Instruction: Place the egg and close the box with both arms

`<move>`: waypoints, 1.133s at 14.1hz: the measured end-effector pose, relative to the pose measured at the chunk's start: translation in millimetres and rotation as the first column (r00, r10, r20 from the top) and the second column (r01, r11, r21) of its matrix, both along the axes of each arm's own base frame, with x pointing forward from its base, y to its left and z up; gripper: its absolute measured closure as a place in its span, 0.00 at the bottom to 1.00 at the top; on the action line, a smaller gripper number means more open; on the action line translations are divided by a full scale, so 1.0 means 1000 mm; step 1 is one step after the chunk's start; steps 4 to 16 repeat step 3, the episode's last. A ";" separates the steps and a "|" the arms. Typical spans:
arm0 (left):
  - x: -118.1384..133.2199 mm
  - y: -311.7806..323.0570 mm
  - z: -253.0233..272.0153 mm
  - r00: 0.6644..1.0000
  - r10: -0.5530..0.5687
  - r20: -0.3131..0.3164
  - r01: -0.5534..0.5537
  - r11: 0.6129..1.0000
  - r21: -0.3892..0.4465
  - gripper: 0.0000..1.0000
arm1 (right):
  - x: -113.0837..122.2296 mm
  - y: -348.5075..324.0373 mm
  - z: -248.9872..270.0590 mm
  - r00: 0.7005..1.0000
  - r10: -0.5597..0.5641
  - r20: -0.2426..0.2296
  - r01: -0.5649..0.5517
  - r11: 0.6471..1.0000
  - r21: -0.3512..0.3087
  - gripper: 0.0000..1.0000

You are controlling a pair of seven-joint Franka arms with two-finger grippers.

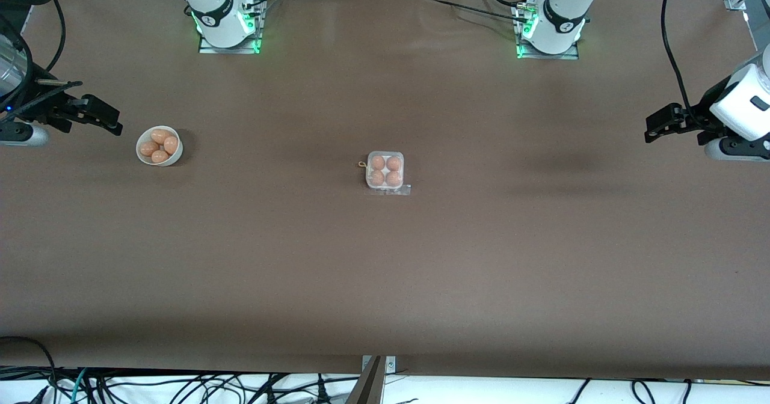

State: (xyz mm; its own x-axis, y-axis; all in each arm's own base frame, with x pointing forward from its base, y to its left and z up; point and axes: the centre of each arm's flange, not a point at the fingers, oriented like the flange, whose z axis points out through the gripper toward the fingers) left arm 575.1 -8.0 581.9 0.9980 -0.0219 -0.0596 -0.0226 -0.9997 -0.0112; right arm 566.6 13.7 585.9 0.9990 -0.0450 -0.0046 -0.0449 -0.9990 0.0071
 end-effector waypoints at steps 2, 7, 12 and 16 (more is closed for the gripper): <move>0.000 -0.002 0.000 1.000 -0.003 0.000 0.003 1.000 0.000 0.00 | 0.000 0.000 0.000 1.000 0.000 0.000 0.000 1.000 0.000 0.00; 0.000 -0.002 0.000 1.000 -0.002 0.000 0.002 1.000 0.000 0.00 | 0.000 0.000 0.000 1.000 0.000 0.000 0.000 1.000 0.000 0.00; 0.000 -0.002 0.000 1.000 -0.002 0.000 0.002 1.000 0.000 0.00 | 0.000 0.000 0.000 1.000 0.000 0.000 0.000 1.000 0.000 0.00; 0.000 -0.002 0.000 1.000 -0.002 0.000 0.002 1.000 0.000 0.00 | 0.000 0.000 0.000 1.000 0.000 0.000 0.000 1.000 0.000 0.00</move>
